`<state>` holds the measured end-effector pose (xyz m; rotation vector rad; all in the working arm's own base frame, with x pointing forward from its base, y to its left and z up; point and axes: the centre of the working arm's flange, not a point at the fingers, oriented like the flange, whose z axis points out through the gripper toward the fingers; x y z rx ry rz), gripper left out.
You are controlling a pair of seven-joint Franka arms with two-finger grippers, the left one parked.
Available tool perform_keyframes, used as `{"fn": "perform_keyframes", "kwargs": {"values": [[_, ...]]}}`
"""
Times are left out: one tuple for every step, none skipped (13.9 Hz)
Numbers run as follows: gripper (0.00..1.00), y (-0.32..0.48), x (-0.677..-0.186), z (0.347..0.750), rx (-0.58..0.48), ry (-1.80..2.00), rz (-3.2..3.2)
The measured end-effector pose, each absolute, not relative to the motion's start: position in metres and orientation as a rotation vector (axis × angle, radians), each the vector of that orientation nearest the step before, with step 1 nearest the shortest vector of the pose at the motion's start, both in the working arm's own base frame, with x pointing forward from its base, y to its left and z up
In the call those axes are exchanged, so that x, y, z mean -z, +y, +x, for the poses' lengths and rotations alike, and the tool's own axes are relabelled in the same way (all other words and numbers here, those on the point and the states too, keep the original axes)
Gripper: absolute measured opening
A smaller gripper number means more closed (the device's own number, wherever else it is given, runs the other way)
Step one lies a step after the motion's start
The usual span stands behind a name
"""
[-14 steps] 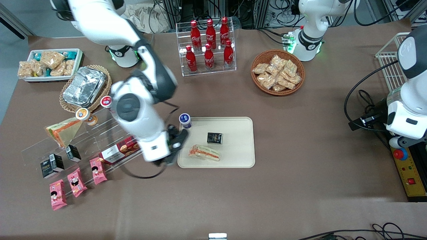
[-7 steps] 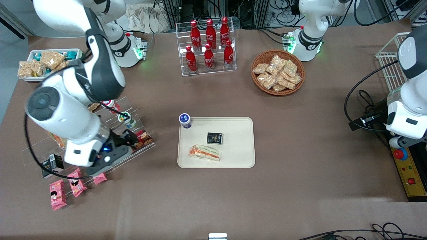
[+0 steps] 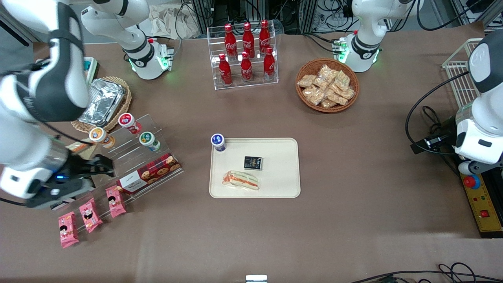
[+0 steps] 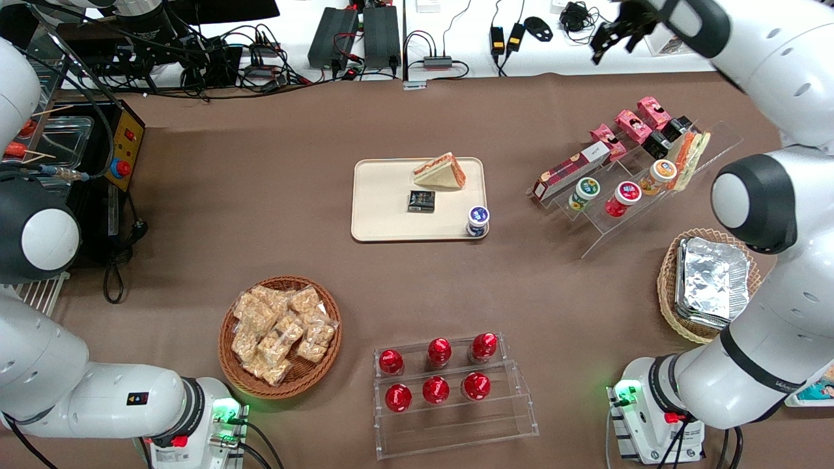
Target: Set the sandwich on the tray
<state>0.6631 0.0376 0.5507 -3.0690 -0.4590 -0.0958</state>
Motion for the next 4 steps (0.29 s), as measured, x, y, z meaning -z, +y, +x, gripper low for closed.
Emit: {"fn": "perform_keyframes", "kwargs": {"values": [[0.96,0.016,-0.558,0.658,0.085,-0.41,-3.066],[0.97,-0.002,-0.565,0.653,0.07,-0.367,-3.064],[0.97,-0.019,-0.57,0.648,0.061,-0.329,-3.063],[0.97,-0.035,-0.573,0.645,0.052,-0.294,-3.062]]}}
